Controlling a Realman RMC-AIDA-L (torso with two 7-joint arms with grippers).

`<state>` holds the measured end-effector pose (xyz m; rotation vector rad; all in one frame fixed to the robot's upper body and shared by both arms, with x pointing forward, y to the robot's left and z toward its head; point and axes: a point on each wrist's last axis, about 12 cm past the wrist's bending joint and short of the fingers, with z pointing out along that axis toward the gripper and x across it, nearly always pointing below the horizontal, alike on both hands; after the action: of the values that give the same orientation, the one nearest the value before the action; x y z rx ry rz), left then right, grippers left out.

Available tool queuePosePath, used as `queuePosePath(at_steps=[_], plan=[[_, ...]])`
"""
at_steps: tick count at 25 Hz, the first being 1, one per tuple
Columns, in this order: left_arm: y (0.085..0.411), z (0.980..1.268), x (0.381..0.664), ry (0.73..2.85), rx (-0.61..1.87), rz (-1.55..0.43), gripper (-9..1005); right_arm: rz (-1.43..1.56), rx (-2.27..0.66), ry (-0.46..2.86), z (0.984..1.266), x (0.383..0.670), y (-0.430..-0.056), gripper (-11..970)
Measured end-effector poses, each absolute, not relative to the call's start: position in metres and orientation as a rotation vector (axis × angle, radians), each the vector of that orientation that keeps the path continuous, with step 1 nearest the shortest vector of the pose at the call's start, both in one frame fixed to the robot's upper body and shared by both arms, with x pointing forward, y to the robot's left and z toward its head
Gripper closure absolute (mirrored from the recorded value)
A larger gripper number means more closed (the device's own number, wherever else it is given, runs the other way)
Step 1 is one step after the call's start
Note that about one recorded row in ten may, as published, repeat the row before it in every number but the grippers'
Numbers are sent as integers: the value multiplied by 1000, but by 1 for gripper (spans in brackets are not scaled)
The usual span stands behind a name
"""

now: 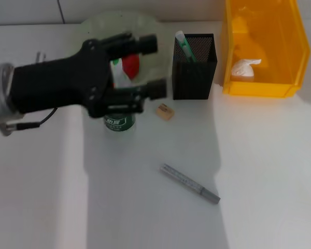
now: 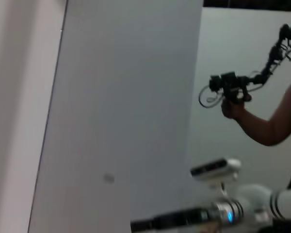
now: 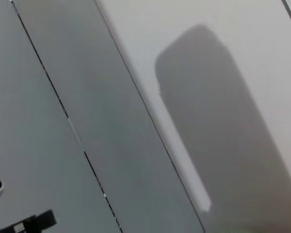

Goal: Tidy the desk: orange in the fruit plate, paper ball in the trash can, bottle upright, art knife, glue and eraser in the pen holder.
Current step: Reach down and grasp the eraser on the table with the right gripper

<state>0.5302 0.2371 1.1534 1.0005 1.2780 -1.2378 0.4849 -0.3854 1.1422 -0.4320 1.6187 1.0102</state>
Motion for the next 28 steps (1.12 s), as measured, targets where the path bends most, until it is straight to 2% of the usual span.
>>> queuePosePath(at_steps=[1, 2, 5, 6, 7, 9, 11, 12, 16, 19, 21, 28], plan=[[251, 1146, 520, 1313, 1032, -1238, 178, 990, -509, 1651, 1168, 494, -385, 224], [251, 1146, 520, 1313, 1032, -1238, 168, 990, -509, 1651, 1168, 494, -385, 224], [265, 1135, 509, 1375, 1027, -1222, 150, 983, -631, 1753, 1201, 511, -371, 224], [272, 1129, 503, 1402, 1008, -1213, 150, 976, -725, 1859, 1221, 525, -352, 224], [272, 1129, 503, 1402, 1008, -1213, 150, 976, -725, 1859, 1221, 525, -352, 224], [275, 1125, 499, 1416, 1000, -1209, 150, 935, -820, 1994, 1238, 540, -328, 224], [276, 1121, 495, 1443, 1014, -1210, 150, 817, -940, 2219, 1254, 562, -289, 224], [276, 1121, 495, 1443, 1014, -1210, 150, 817, -940, 2219, 1254, 562, -289, 224], [279, 1114, 493, 1501, 1063, -1203, 150, 582, -1082, 2461, 1257, 592, -236, 225], [280, 1112, 492, 1523, 1076, -1198, 150, 509, -1107, 2497, 1254, 601, -219, 225], [282, 1109, 492, 1546, 1080, -1187, 150, 418, -1135, 2520, 1244, 613, -195, 225], [291, 1102, 495, 1617, 1049, -1144, 150, 356, -1205, 2555, 1212, 628, -160, 225]])
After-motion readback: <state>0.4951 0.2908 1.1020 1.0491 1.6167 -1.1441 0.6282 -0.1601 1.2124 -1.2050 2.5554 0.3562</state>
